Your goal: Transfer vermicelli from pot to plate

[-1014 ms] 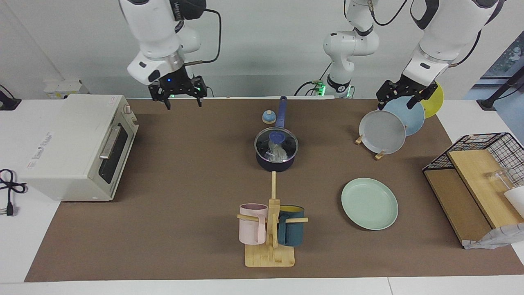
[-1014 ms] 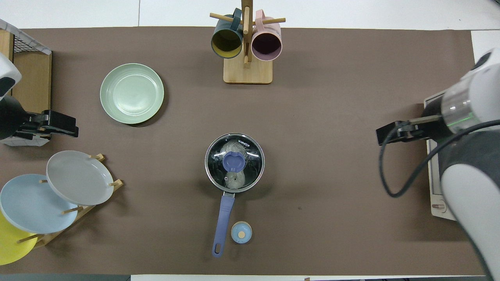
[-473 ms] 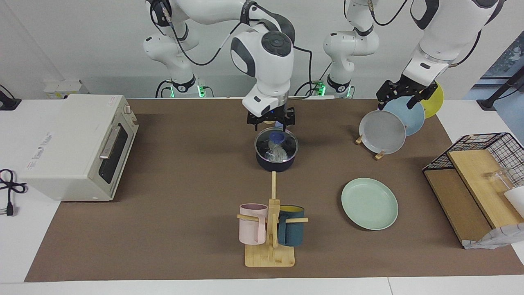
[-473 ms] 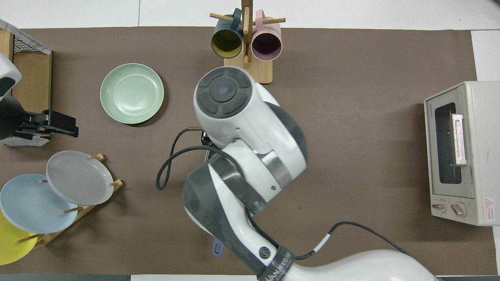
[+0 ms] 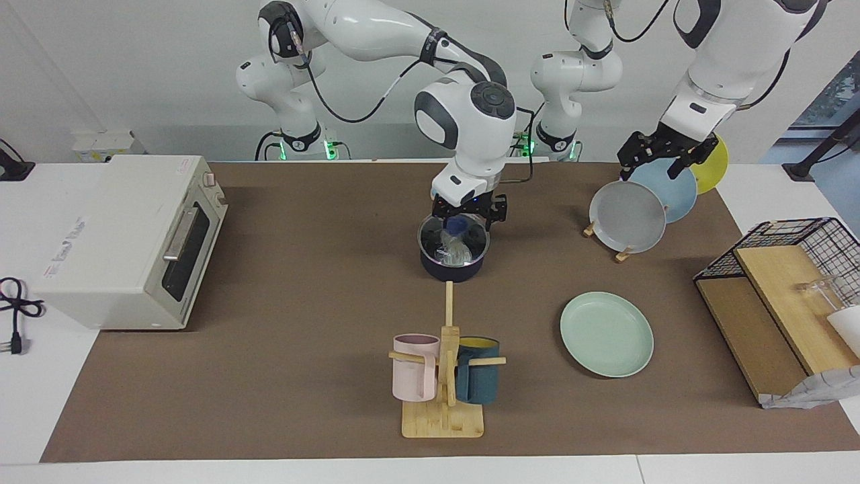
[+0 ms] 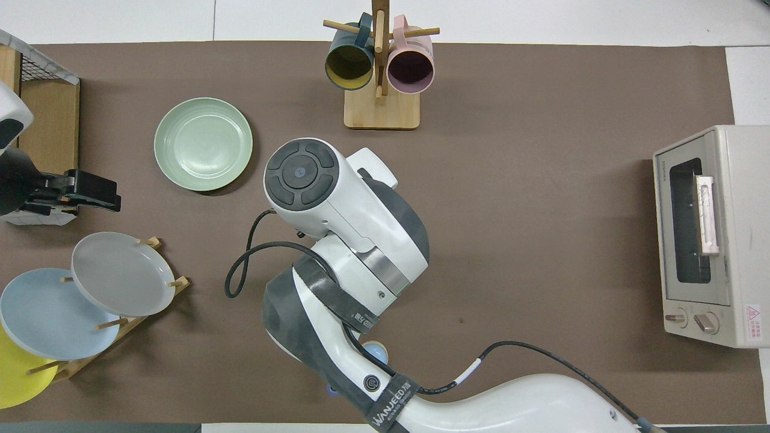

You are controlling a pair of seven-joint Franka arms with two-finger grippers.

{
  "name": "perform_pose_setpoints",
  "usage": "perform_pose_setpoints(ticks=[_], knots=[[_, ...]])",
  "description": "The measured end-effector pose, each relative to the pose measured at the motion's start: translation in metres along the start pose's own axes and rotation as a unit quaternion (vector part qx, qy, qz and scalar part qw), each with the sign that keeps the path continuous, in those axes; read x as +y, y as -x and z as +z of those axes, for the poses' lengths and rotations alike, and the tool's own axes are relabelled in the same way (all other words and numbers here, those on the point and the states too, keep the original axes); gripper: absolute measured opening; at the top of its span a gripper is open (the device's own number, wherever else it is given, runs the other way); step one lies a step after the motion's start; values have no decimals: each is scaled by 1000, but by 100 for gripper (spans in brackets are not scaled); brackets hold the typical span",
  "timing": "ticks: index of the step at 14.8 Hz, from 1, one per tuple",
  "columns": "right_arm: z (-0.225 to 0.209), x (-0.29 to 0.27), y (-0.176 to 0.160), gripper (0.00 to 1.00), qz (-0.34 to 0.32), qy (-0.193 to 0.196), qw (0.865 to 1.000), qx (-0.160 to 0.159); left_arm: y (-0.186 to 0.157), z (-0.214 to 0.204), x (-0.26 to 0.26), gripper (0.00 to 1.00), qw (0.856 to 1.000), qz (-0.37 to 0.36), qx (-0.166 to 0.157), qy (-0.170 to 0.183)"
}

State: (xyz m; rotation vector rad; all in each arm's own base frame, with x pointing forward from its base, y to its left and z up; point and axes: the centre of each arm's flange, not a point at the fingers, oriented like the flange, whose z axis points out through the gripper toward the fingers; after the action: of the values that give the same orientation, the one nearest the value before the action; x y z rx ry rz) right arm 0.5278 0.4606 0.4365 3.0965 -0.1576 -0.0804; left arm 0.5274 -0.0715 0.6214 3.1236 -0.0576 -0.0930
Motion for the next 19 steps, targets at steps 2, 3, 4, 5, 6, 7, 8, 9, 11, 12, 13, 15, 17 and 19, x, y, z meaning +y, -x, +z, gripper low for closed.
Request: perform_pose_setpoints(ticks=[2, 3, 4, 5, 6, 7, 8, 9, 11, 12, 13, 15, 17, 19], knots=[[13, 3, 4, 100, -1, 5, 1000, -4, 0, 0, 0, 100, 1000, 0, 0, 0], [19, 4, 7, 100, -2, 6, 1000, -5, 0, 0, 0, 100, 1000, 0, 0, 0], [24, 4, 11, 100, -4, 8, 1000, -6, 0, 0, 0, 100, 1000, 0, 0, 0], [26, 5, 14, 100, -5, 9, 1000, -7, 0, 0, 1, 100, 1000, 1, 0, 0], [27, 6, 17, 100, -6, 11, 1000, -9, 0, 0, 1, 100, 1000, 1, 0, 0], [28, 8, 18, 100, -6, 13, 1000, -10, 0, 0, 1, 100, 1000, 1, 0, 0], [29, 9, 20, 100, -7, 14, 1000, -11, 0, 0, 1, 100, 1000, 1, 0, 0], [30, 10, 22, 100, -7, 16, 1000, -13, 0, 0, 1, 100, 1000, 1, 0, 0], [33, 12, 24, 100, -7, 19, 1000, -16, 0, 0, 1, 100, 1000, 1, 0, 0], [33, 13, 25, 100, -7, 20, 1000, -16, 0, 0, 1, 100, 1000, 1, 0, 0], [34, 13, 25, 97, -7, 20, 1000, -16, 0, 0, 1, 100, 1000, 1, 0, 0], [34, 13, 25, 96, -8, 20, 1000, -16, 0, 0, 1, 100, 1000, 1, 0, 0], [34, 12, 26, 93, -9, 19, 1000, -16, 0, 0, 1, 100, 1000, 1, 1, 0], [34, 11, 27, 85, -9, 19, 1000, -16, 0, 0, 0, 100, 1000, 0, 1, 0]])
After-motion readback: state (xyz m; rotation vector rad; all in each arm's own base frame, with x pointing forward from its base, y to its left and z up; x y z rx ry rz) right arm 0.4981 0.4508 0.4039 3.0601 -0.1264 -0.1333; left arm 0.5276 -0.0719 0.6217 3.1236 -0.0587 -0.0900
